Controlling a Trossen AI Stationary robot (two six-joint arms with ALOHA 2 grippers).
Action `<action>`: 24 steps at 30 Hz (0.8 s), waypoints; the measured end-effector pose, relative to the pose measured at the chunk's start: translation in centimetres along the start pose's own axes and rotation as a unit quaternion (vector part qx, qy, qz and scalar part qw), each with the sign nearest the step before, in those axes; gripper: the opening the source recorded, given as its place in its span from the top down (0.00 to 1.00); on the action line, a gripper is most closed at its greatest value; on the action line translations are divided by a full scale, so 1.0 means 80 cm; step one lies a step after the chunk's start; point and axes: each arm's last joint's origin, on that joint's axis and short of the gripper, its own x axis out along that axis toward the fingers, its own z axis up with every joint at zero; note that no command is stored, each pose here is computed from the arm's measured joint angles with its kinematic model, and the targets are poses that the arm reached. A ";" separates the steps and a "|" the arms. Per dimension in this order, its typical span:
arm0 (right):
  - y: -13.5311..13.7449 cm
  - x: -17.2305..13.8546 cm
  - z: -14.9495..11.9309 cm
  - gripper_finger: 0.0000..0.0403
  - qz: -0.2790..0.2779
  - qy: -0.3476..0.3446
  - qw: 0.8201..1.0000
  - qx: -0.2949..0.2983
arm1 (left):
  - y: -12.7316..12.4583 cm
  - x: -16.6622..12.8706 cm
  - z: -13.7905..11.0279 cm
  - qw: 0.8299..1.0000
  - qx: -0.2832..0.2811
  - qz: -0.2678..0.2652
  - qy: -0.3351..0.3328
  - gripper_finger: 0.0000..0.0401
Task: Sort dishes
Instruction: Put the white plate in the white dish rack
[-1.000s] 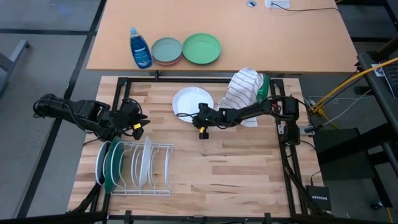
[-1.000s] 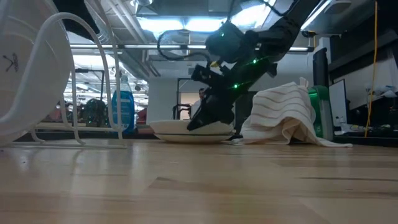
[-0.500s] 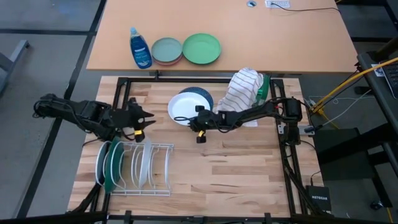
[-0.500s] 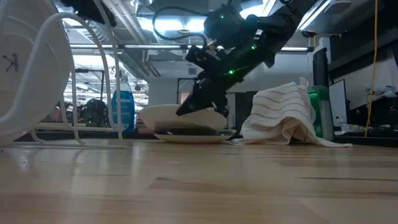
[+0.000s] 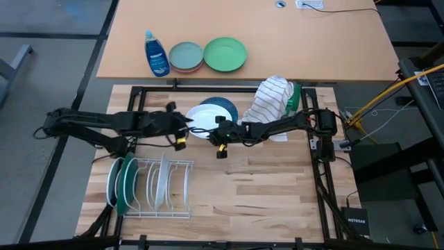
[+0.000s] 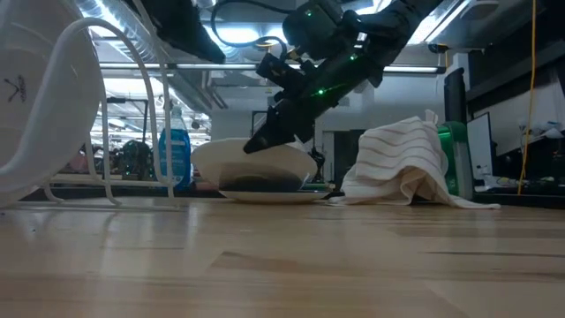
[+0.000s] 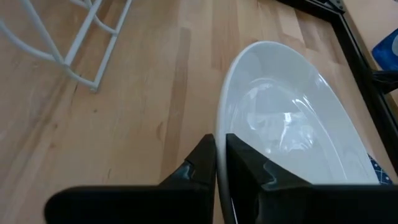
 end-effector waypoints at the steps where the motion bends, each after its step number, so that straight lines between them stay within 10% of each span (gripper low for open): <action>1: 0.000 0.000 0.000 0.92 0.000 0.000 1.000 0.000 | -0.001 0.008 -0.001 1.000 0.000 -0.015 0.005 0.71; 24: 0.000 0.000 0.001 0.92 0.002 -0.001 1.000 0.002 | 0.002 0.087 -0.037 0.984 0.024 -0.117 0.133 0.71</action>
